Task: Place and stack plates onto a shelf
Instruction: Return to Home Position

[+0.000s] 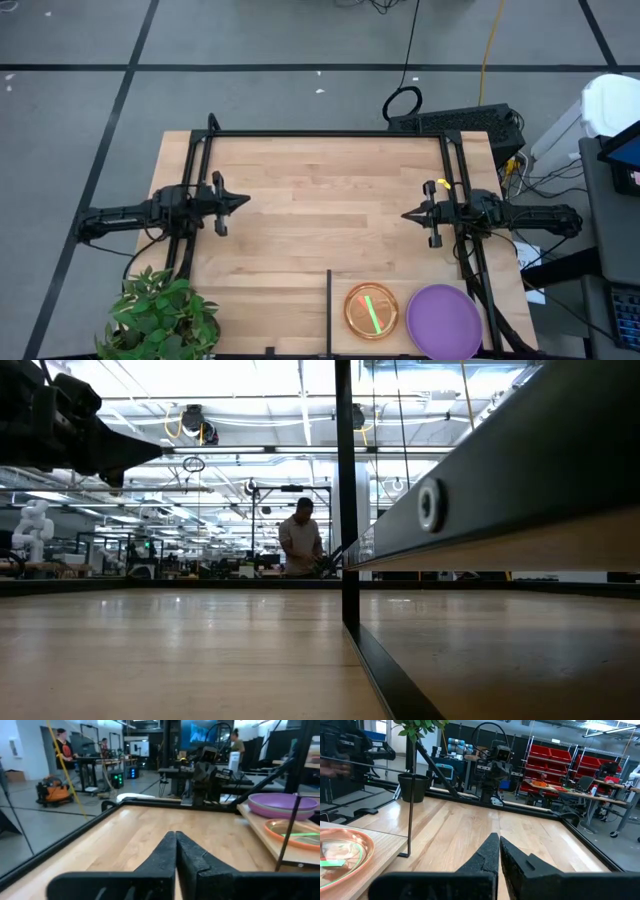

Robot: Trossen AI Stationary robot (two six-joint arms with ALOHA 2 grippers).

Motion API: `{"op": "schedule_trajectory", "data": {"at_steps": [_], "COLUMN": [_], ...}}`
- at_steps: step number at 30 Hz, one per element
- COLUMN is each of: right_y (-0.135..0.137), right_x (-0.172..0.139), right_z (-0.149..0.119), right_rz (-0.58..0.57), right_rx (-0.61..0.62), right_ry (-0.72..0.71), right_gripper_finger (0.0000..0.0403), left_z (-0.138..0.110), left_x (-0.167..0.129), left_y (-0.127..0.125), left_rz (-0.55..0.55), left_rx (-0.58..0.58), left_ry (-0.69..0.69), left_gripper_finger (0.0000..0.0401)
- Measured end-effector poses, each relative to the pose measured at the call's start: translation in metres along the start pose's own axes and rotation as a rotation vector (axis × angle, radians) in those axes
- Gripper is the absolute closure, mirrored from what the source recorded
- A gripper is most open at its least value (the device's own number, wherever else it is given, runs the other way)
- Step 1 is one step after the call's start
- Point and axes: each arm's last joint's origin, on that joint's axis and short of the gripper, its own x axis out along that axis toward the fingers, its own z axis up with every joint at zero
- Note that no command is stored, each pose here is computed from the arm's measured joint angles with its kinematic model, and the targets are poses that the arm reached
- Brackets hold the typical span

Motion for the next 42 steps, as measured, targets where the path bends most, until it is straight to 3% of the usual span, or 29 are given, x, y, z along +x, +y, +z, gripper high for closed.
{"op": "schedule_trajectory", "data": {"at_steps": [16,42], "right_y": [0.0,0.0], "right_x": [0.0,0.0], "right_z": [0.0,-0.0001], "right_rz": [0.0,0.0], "right_rx": [0.0,0.0], "right_ry": [0.001,0.002], "right_gripper_finger": [0.0403,0.0403], "left_z": [-0.0001,0.0009], "left_x": [-0.0006,-0.0002], "left_y": [-0.0082,-0.0077], "left_rz": [-0.071,-0.058], "left_rx": [0.001,0.021], "left_ry": [0.004,-0.015], "left_gripper_finger": [0.04,0.04]}}
